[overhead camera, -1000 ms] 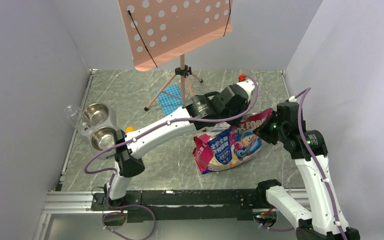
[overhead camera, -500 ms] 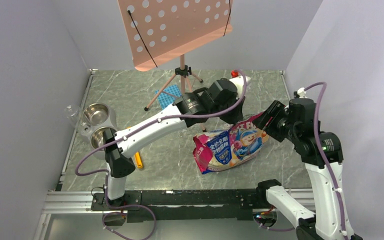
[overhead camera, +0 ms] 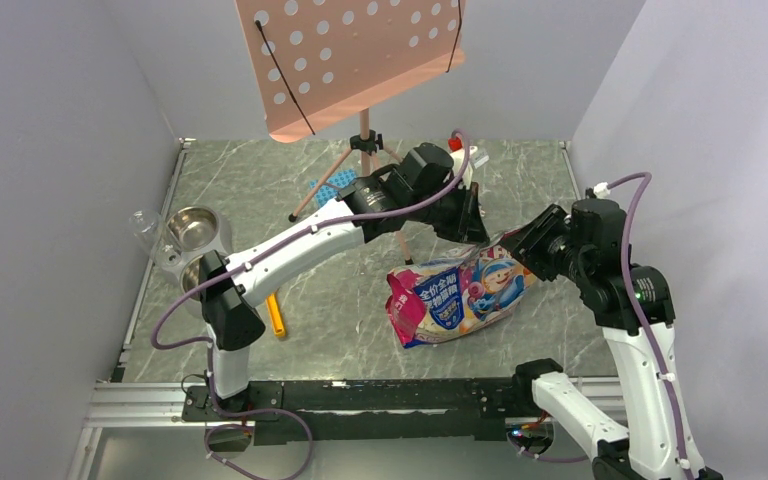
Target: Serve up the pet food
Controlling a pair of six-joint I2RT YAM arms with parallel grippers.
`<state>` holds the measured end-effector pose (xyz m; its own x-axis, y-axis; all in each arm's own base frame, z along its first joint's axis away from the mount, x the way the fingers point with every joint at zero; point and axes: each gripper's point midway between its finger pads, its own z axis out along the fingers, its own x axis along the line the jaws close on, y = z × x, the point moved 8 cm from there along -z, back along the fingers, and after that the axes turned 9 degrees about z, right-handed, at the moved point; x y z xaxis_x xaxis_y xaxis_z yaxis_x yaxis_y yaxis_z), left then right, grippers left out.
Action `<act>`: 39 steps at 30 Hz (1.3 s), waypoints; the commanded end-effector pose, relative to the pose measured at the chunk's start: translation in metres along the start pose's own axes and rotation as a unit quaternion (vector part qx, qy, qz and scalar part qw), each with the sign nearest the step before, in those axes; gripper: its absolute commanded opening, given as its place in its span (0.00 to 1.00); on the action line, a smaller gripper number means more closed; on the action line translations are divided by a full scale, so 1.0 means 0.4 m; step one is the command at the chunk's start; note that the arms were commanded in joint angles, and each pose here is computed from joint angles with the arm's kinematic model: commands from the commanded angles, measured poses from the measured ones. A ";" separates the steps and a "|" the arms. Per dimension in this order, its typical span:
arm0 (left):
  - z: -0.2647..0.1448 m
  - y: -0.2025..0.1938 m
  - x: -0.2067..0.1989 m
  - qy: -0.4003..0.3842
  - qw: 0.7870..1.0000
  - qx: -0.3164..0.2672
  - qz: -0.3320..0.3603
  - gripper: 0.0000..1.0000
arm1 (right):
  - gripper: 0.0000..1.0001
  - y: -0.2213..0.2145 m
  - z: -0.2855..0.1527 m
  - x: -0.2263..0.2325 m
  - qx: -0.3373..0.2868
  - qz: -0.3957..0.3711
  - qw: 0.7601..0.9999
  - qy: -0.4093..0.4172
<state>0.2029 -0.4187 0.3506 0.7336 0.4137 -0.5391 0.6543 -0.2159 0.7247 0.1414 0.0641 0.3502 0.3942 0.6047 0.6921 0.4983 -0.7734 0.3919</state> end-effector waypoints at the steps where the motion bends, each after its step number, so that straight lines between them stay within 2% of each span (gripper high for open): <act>1: -0.049 0.029 -0.064 -0.069 0.997 -0.017 0.003 0.00 | 0.43 0.009 0.002 0.031 -0.010 0.033 0.999 0.039; 6: -0.045 0.024 -0.066 -0.081 0.997 -0.011 -0.002 0.00 | 0.41 0.002 0.025 0.029 -0.001 0.049 0.998 0.041; 10: -0.043 0.022 -0.062 -0.077 0.997 -0.011 -0.006 0.00 | 0.33 -0.009 0.046 0.012 0.008 0.055 0.998 0.030; 14: -0.036 0.018 -0.052 -0.064 0.998 -0.006 -0.008 0.00 | 0.29 -0.014 0.050 0.001 0.004 0.056 0.998 0.029; 19: -0.026 0.017 -0.046 -0.051 0.999 0.003 -0.018 0.00 | 0.18 -0.022 0.062 -0.012 0.007 0.062 0.998 0.024; 23: -0.020 0.019 -0.045 -0.048 0.998 0.003 -0.028 0.00 | 0.00 -0.032 0.067 -0.028 0.005 0.065 0.997 0.031; 31: -0.009 -0.001 -0.012 0.007 1.000 0.024 -0.012 0.00 | 0.00 -0.029 0.045 -0.026 -0.021 0.064 0.995 0.067; 32: -0.004 -0.006 -0.007 0.020 0.999 0.030 -0.007 0.01 | 0.00 -0.028 0.044 -0.021 -0.021 0.064 0.995 0.073; 36: 0.015 -0.025 0.001 0.062 0.997 0.050 0.019 0.18 | 0.00 -0.025 0.053 -0.019 -0.023 0.062 0.995 0.073; 39: 0.023 -0.032 0.015 0.092 0.994 0.056 0.024 0.24 | 0.00 -0.025 0.062 -0.021 -0.026 0.057 0.995 0.076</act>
<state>0.1965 -0.4250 0.3471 0.7232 0.4657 -0.5101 0.6680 -0.2837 0.6880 0.1465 0.0724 0.3287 0.3338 0.4695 0.8174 0.4292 -0.8477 0.3116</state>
